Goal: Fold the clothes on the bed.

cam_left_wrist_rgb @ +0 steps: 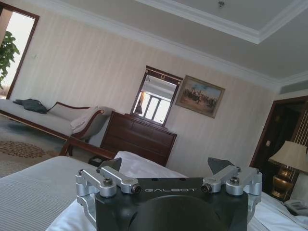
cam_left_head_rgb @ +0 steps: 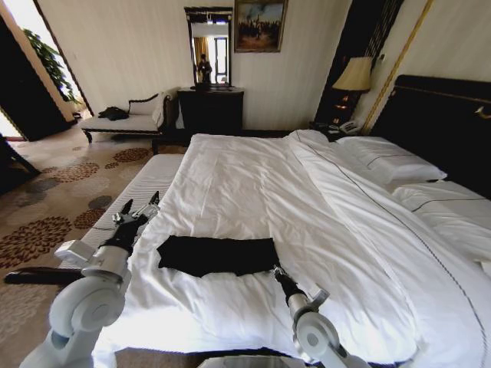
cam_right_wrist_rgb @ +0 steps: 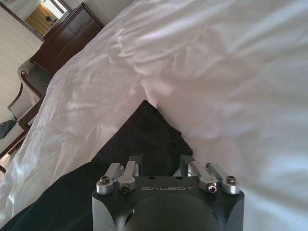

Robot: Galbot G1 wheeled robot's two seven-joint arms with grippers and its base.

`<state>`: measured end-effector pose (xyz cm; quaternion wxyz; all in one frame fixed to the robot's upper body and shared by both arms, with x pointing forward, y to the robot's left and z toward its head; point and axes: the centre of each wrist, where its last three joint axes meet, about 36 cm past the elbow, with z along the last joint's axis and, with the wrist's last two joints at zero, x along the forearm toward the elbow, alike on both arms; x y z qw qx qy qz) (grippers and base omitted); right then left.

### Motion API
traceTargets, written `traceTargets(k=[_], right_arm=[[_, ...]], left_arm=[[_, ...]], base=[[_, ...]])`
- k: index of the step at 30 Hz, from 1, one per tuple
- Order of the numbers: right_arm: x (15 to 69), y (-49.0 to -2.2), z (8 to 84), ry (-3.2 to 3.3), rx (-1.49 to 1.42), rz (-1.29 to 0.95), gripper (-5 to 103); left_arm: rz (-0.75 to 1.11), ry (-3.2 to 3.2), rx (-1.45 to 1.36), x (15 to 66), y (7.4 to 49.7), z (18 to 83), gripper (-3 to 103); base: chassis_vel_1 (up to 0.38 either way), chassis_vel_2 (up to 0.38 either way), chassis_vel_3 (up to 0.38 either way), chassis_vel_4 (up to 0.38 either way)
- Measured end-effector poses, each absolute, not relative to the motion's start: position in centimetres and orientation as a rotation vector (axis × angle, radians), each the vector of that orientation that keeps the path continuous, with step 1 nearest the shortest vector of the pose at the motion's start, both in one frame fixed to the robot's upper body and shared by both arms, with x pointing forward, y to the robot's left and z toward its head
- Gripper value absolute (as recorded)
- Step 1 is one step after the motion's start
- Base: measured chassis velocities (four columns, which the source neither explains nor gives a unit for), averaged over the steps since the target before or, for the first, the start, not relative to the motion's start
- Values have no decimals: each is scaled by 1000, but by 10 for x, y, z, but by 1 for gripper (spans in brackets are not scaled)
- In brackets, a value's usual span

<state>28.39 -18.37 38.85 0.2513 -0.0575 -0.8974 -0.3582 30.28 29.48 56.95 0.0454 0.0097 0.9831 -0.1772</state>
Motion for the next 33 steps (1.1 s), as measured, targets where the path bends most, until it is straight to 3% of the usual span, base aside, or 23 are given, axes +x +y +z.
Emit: traceTargets(k=[11,12,13,14,15,18,23,26,28,30,33], right_arm=[[304,-181,372,-2352,-193,-1105,81],[306,-180,372,-2346,-188,-1118,81],[308,-179,372,-2339,-181,-1138,91],[308,-179,372,-2339,-181,-1138,91],[309,-177,371,-2334,-175,-1151,99],[310,-175,368,-2326,-172,-1166,96],[316,-173,359,-2319,-202,-1188,76],[317,-173,357,-2320,-211,-1198,70],[319,-173,358,-2323,-219,-1217,54],[320,-173,358,-2325,-220,-1224,54],[322,-173,360,-2337,-224,-1253,37]], left_arm=[[-537,3003,31,302,294,570,100],[-535,3002,31,302,294,570,100],[-534,3001,30,302,295,571,100],[-534,3001,30,302,295,571,100],[-535,3001,29,302,295,571,100],[-538,3001,25,302,295,570,100],[-533,3001,21,302,296,571,100],[-530,3000,19,302,296,572,100],[-535,2998,17,301,296,572,100],[-537,2999,17,301,296,571,100],[-539,3001,18,300,295,571,100]], base=[[0,0,0,0],[0,0,0,0],[0,0,0,0],[0,0,0,0],[0,0,0,0],[0,0,0,0],[0,0,0,0],[0,0,0,0],[0,0,0,0],[0,0,0,0],[0,0,0,0]])
